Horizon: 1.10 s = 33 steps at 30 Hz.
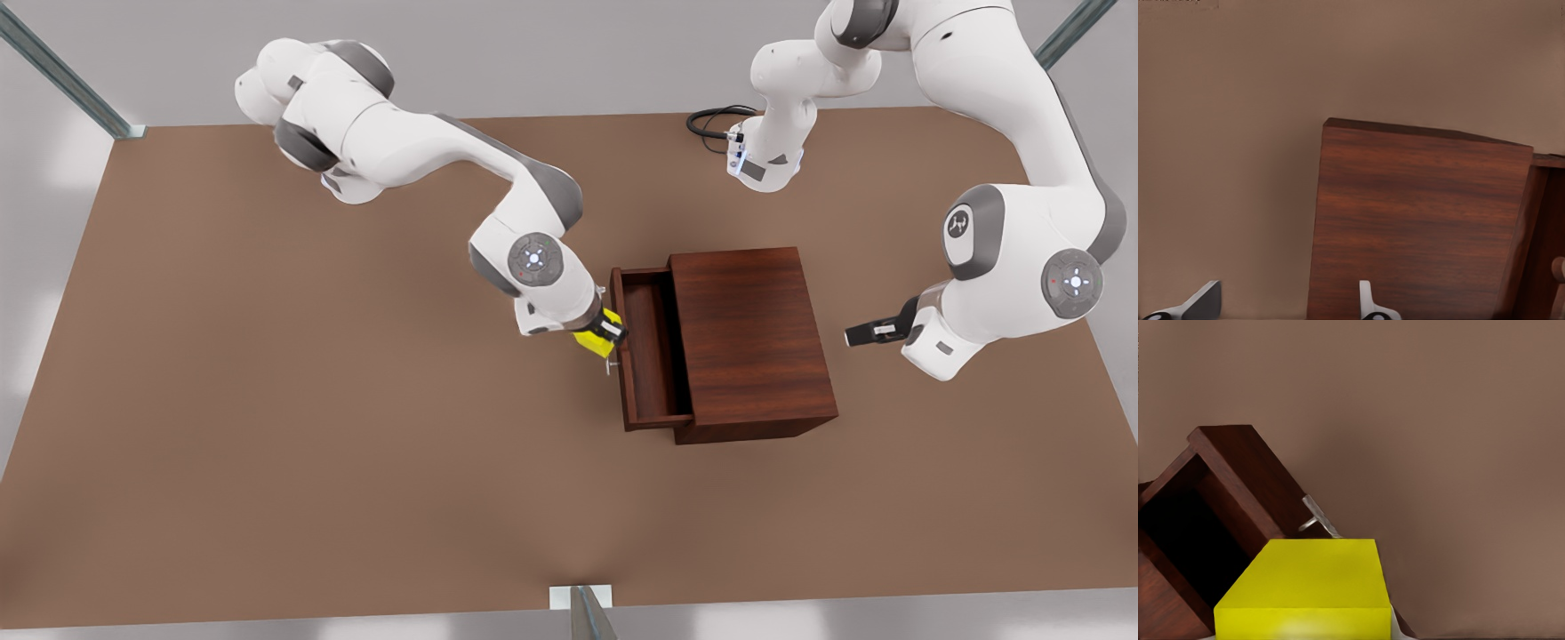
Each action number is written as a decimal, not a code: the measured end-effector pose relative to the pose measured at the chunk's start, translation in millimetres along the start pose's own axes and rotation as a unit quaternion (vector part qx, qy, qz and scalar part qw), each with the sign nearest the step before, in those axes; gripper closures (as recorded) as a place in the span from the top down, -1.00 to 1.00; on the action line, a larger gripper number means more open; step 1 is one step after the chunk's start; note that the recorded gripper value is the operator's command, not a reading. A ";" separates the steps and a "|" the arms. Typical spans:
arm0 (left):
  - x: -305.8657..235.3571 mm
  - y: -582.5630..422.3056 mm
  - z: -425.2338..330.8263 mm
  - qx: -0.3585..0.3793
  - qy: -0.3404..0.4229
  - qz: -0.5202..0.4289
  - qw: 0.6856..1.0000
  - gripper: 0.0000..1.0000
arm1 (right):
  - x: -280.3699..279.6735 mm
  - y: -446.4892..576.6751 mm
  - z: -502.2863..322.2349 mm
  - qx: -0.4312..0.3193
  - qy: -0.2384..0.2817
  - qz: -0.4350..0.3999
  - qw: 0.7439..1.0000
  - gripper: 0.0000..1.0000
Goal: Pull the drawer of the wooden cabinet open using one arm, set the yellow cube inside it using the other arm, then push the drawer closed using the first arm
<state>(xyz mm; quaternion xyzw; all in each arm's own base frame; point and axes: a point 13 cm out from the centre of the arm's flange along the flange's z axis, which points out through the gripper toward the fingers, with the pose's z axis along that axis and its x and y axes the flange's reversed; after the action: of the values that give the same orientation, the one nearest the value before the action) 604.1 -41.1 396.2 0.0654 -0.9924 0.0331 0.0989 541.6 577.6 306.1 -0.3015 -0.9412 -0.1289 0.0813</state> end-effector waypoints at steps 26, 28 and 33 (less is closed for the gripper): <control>-1.6 -43.9 -44.5 0.047 -0.028 -0.096 0.994 -1.00 | 51.9 63.7 58.3 -0.093 -0.006 0.267 0.959 1.00; 2.2 -64.7 -40.6 0.055 -0.019 -0.141 0.988 -1.00 | 51.3 63.7 58.9 -0.093 -0.005 0.280 0.955 1.00; 4.1 -90.8 -31.0 0.059 -0.005 -0.253 0.966 -1.00 | -39.2 55.1 -7.4 -0.109 -0.004 0.354 0.929 1.00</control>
<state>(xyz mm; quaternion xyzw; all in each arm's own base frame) 618.5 -128.9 432.1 0.3205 -0.9402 0.0654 0.0948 606.1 597.3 314.7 -0.6227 -0.7538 -0.1921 0.0842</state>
